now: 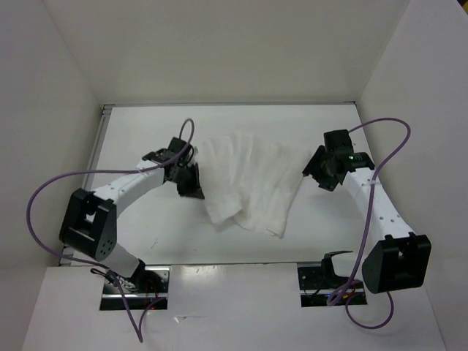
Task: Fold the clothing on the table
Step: Flatten the skirt out
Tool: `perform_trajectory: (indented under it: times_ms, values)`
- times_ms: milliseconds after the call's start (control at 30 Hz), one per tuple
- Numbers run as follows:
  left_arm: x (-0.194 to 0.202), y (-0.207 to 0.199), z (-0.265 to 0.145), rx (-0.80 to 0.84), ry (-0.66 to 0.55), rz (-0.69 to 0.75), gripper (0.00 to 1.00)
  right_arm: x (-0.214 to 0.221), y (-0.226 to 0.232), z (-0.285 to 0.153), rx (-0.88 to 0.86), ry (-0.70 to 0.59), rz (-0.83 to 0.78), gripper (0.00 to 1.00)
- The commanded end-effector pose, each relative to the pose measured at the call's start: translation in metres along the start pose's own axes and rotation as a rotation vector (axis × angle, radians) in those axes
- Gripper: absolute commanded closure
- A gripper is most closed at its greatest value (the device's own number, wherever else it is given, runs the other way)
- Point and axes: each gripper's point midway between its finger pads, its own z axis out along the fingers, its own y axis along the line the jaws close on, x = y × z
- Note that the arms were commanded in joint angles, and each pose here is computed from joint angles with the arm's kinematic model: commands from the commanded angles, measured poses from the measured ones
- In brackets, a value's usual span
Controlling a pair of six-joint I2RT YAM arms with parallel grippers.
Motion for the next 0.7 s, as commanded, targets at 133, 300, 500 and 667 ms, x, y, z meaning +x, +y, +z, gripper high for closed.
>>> perform_trajectory:
  times_ms: [133,300,500,667]
  values:
    - [0.079,0.097,0.02,-0.37,0.193,-0.128,1.0,0.001,0.027,0.002,-0.124,0.073,-0.081,0.36]
    - [0.077,0.098,0.019,-0.381,0.186,-0.126,0.97,0.045,0.03,0.013,-0.153,0.239,-0.149,0.49]
    - [0.085,0.097,0.035,-0.334,0.217,-0.137,0.98,0.099,0.025,0.044,-0.15,0.463,-0.214,0.56]
    - [0.097,0.116,0.057,-0.411,0.292,-0.147,1.0,0.11,0.062,0.067,-0.195,0.516,-0.289,0.72]
